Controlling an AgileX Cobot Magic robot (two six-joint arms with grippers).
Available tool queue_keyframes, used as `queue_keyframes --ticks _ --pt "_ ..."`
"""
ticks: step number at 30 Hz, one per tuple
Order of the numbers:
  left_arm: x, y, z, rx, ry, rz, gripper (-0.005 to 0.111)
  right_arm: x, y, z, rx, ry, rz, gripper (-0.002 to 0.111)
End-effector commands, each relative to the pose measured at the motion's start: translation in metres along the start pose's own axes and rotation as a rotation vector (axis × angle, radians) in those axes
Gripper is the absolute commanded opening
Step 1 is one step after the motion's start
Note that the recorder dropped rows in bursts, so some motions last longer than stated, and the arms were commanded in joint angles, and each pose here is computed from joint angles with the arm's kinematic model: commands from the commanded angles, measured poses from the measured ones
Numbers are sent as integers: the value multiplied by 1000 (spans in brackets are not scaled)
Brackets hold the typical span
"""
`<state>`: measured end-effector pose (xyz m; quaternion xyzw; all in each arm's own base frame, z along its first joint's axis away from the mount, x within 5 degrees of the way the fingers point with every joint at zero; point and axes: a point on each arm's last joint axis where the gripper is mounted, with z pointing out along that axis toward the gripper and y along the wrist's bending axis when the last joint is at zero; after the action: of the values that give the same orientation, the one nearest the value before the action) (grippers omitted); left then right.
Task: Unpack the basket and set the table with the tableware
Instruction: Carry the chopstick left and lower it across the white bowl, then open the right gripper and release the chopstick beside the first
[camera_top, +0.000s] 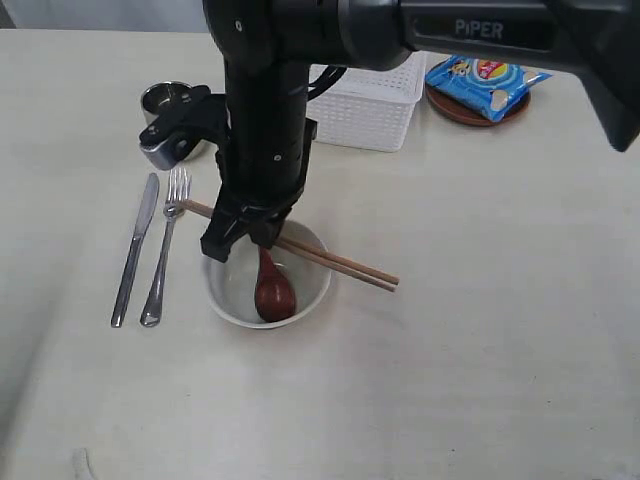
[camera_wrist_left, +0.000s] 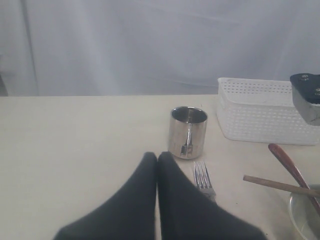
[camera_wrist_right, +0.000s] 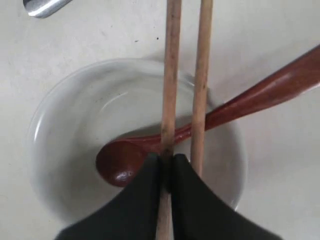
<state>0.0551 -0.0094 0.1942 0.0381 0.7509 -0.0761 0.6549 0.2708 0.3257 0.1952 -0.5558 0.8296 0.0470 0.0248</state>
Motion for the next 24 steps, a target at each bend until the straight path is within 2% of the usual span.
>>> queue_keyframes --ticks 1,12,19,24 --pt "0 0 0 2 -7 -3 0 -1 0 -2 10 -7 2 0" --pt "0 0 0 2 -7 -3 0 -1 0 -2 10 -7 9 0" --pt "0 0 0 2 -7 -3 0 -1 -1 -2 20 -4 16 30" --pt "0 0 0 2 -7 -3 0 0 -4 -2 50 6 24 30"
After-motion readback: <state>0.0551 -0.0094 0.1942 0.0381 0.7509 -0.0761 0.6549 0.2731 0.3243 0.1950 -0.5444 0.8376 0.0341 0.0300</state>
